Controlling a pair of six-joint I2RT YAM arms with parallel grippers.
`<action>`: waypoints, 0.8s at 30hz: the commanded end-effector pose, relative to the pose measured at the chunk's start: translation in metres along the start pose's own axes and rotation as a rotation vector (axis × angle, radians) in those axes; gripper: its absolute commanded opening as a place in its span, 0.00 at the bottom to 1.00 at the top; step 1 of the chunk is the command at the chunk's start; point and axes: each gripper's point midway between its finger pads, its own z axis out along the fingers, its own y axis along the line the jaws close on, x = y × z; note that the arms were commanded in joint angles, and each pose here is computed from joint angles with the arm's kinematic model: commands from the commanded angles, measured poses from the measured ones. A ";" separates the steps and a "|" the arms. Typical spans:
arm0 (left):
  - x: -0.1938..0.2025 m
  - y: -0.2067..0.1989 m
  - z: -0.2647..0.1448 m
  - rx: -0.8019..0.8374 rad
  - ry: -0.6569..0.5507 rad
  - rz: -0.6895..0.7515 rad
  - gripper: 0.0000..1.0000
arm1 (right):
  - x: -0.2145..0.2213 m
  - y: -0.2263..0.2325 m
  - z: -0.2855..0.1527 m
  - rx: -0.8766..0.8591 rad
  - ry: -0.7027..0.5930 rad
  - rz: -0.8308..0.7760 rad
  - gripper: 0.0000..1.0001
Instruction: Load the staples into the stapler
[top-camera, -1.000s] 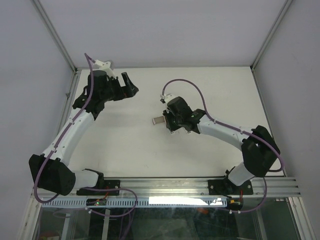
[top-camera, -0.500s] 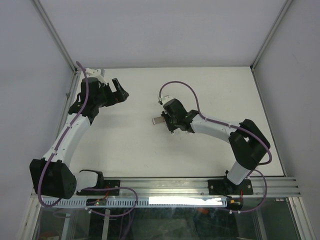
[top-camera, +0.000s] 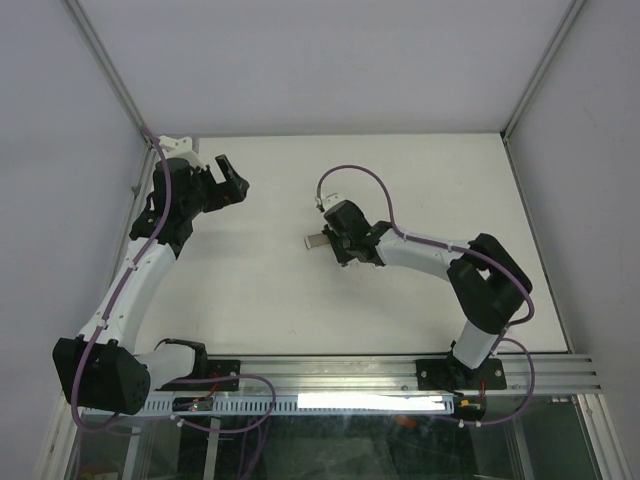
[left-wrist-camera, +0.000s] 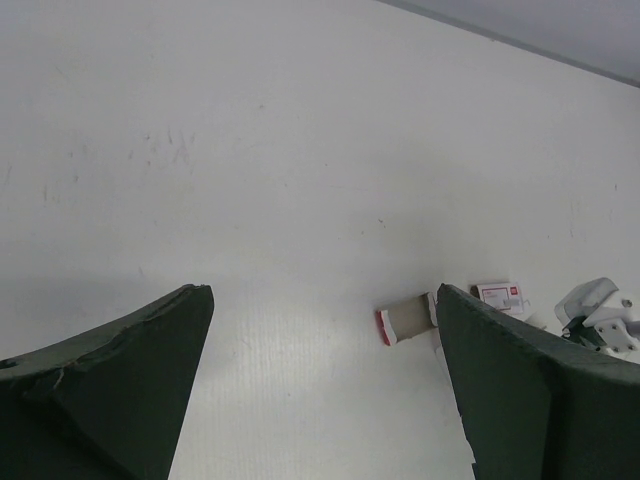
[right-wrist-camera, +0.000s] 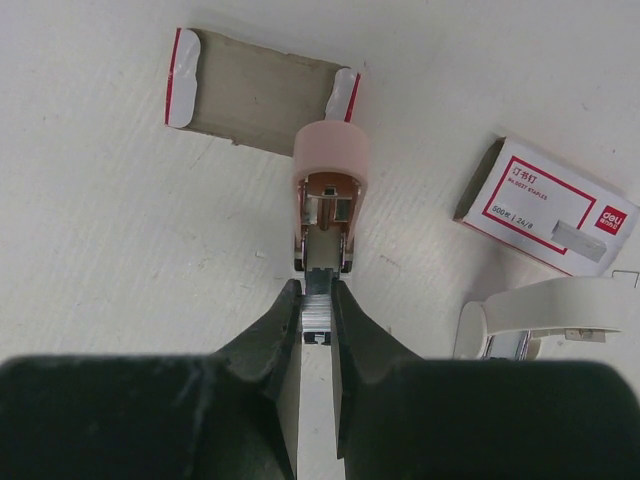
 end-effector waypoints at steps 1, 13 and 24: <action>-0.017 -0.005 -0.005 0.017 -0.071 0.027 0.99 | -0.018 -0.002 0.001 0.019 -0.062 0.009 0.14; -0.017 -0.005 -0.005 0.021 -0.069 0.028 0.99 | -0.013 -0.003 0.006 0.030 -0.047 0.006 0.13; -0.018 -0.005 -0.005 0.022 -0.072 0.033 0.99 | -0.011 -0.001 0.009 0.026 -0.034 0.020 0.13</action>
